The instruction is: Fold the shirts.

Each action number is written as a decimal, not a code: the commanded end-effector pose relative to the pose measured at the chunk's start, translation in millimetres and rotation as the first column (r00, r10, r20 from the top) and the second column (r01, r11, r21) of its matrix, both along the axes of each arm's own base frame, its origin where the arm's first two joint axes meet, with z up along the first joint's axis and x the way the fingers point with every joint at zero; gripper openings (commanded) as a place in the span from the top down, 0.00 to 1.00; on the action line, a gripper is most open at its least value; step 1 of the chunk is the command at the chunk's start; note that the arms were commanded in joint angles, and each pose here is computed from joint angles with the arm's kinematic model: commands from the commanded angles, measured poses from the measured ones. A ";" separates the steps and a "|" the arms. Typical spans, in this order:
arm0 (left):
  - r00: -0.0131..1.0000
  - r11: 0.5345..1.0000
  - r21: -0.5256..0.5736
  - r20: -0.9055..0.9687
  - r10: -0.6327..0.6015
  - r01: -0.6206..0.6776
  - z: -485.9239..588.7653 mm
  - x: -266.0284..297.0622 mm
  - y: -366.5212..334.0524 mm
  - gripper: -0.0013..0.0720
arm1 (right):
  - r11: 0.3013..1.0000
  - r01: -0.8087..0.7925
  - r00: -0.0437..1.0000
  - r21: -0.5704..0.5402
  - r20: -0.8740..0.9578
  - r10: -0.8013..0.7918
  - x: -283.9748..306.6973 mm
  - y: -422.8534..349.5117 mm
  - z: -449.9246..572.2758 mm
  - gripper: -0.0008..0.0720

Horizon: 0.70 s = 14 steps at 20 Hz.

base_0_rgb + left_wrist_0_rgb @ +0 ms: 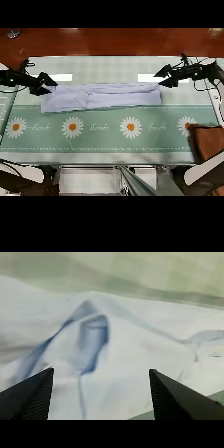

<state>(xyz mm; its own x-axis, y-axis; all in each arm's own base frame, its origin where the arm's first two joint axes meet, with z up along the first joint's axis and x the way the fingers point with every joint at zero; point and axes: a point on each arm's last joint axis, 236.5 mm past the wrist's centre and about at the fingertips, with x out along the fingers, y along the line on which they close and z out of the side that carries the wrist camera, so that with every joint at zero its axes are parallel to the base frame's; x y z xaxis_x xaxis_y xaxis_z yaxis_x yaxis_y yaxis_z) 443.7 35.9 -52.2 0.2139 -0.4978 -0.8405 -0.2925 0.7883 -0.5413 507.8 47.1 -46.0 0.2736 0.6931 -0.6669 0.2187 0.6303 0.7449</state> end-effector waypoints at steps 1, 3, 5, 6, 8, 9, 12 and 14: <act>0.993 0.969 0.231 -0.054 0.104 -0.089 29.7 -35.1 82.6 0.03 | 0.998 -0.060 0.997 0.001 -0.051 0.060 -30.4 -41.9 22.5 0.14; 0.970 0.927 0.288 0.117 0.214 -0.239 63.6 -34.9 112.6 0.03 | 0.989 -0.042 0.984 -0.145 -0.179 0.015 -61.7 -82.0 -1.8 0.14; 0.919 0.892 0.277 0.277 0.282 -0.357 82.5 -40.4 107.8 0.03 | 0.992 -0.030 0.969 -0.124 -0.249 -0.002 -79.1 -70.8 -24.0 0.14; 0.893 0.893 0.226 0.329 0.306 -0.390 86.0 -46.8 87.8 0.03 | 0.995 -0.037 0.968 -0.092 -0.251 0.012 -81.2 -56.3 -30.6 0.14; 0.874 0.926 0.125 0.394 0.284 -0.357 86.8 -62.3 33.1 0.03 | 0.994 -0.055 0.971 -0.092 -0.237 0.032 -78.3 -34.9 -40.7 0.14; 0.877 0.943 0.082 0.401 0.264 -0.321 85.6 -71.1 6.5 0.03 | 0.992 -0.074 0.971 -0.098 -0.233 0.049 -76.3 -24.7 -42.7 0.14; 0.912 0.985 0.021 0.380 0.153 -0.174 79.6 -92.1 -63.1 0.03 | 0.989 -0.115 0.967 -0.089 -0.237 0.091 -73.0 6.4 -51.4 0.14; 0.922 0.996 0.003 0.379 0.077 -0.085 78.8 -93.0 -99.9 0.03 | 0.989 -0.135 0.961 -0.052 -0.249 0.118 -73.3 30.7 -56.9 0.14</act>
